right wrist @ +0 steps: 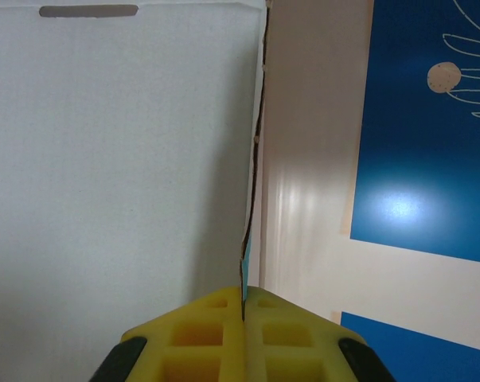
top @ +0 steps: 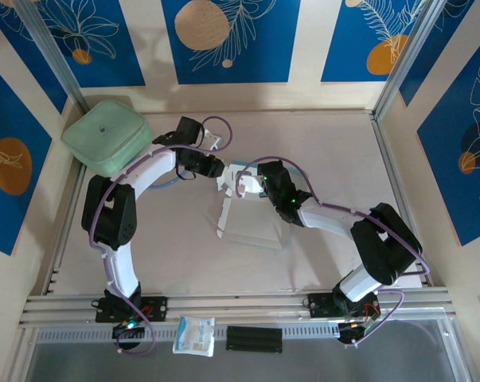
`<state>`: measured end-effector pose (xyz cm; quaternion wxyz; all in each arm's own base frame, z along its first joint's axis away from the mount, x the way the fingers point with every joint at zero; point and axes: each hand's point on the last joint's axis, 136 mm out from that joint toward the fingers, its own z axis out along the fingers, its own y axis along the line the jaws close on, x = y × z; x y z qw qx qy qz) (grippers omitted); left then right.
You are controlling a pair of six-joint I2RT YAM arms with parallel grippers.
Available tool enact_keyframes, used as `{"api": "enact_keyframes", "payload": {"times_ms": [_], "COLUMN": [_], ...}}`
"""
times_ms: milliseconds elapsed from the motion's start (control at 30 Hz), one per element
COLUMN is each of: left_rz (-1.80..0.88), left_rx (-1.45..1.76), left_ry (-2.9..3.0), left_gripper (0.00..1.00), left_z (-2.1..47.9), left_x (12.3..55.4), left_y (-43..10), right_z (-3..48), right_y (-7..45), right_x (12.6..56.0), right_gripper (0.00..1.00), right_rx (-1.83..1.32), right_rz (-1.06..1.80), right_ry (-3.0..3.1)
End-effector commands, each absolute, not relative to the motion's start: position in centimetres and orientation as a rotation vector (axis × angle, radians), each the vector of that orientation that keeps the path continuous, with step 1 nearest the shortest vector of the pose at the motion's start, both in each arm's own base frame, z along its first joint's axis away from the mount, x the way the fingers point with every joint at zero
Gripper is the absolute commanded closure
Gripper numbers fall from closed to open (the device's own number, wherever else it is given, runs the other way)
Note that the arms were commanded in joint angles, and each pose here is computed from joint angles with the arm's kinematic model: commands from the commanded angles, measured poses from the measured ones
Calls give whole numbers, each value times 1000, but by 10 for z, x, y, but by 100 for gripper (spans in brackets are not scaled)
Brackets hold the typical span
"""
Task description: Fold the paper box
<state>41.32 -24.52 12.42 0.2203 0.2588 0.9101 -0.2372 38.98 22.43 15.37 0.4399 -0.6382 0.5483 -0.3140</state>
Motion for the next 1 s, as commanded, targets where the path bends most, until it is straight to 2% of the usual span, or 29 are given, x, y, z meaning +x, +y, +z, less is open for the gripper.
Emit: {"api": "enact_keyframes", "payload": {"times_ms": [0, 200, 267, 533, 667, 767, 967], "left_rz": [-709, -691, -671, -540, -516, -523, -545], "left_rx": [734, 730, 736, 767, 771, 775, 779], "left_ry": [2495, 2460, 2443, 2335, 2328, 2331, 2324], "left_gripper": [71, 95, 100, 100, 100, 100, 100], "left_z": [128, 122, 122, 129, 129, 127, 128], "left_x": [417, 421, 424, 436, 437, 435, 434], "left_y": [-250, -251, -250, -241, -238, -239, -242], "right_z": [169, 166, 163, 162, 162, 159, 157], "right_y": [232, 235, 236, 226, 205, 195, 198], "right_x": [395, 389, 383, 345, 339, 334, 342], "right_gripper": [100, 99, 96, 69, 50, 46, 49], "right_rx": [-1528, -1530, -1540, -1520, -1480, -1477, -1499], "right_rz": [-760, -715, -679, -354, -320, -308, -333], "right_ry": [1354, 1373, 1393, 1664, 1740, 1787, 1794]}}
